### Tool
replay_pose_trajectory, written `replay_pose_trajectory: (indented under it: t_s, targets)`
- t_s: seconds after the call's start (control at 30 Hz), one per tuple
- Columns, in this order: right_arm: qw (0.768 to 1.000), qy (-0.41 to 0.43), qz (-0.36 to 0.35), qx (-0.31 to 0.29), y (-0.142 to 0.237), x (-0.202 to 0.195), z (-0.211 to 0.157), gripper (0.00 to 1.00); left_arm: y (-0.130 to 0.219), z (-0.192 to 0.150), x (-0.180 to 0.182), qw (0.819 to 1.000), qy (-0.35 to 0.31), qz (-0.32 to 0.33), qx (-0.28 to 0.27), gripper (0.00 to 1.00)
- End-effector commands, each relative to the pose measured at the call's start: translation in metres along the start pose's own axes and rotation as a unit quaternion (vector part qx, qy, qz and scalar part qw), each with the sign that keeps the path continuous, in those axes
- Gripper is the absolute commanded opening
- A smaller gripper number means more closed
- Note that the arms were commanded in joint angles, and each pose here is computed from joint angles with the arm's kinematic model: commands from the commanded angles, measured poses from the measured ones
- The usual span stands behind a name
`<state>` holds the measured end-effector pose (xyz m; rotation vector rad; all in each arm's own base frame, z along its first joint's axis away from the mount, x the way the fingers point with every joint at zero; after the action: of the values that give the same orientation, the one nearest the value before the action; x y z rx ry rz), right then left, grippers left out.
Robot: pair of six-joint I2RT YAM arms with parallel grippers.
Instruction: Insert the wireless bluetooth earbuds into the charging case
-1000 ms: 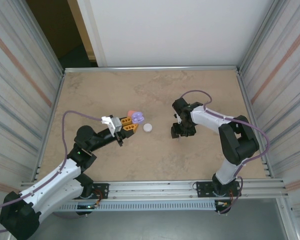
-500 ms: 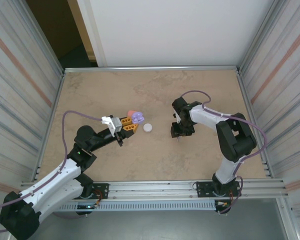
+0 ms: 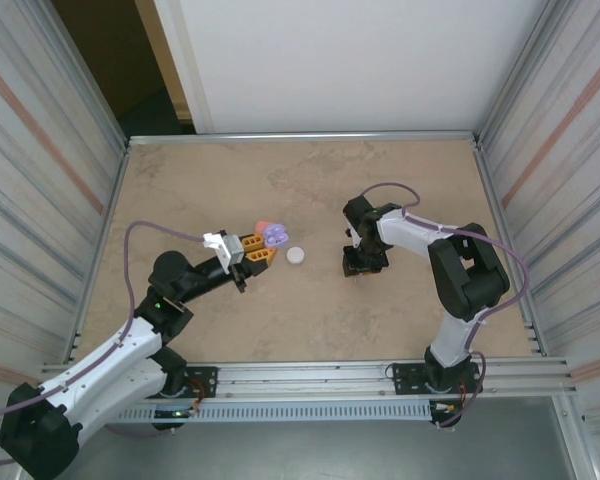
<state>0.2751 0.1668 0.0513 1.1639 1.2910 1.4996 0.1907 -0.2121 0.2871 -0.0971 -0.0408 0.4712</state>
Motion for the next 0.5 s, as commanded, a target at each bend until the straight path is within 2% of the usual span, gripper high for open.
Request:
replay_pose_trajectory:
  t_s: [0.0, 0.47]
  targets:
    - [1.0, -0.011, 0.011, -0.001, 0.0002, 0.0023, 0.008, 0.36, -0.0006, 0.0076, -0.0007, 1.0, -0.015, 0.001, -0.01, 0.0]
    - [1.0, -0.012, 0.013, 0.007, -0.0053, 0.0028, 0.0079, 0.32, 0.0011, 0.007, -0.0014, 1.0, -0.015, 0.002, -0.009, 0.0]
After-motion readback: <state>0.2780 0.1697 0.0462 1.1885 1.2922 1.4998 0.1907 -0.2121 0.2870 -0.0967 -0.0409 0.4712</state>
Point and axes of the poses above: each hand's point on the last joint's axis, 136 mm out from that joint toward the fingers, its own y axis back along the fingers, its own x axis along the line the jaws close on, z = x × y, the point moved 3 cm from there along y, back along the fingers, and after that the axes turned 4 degrees about y, right-handed, at the moved point
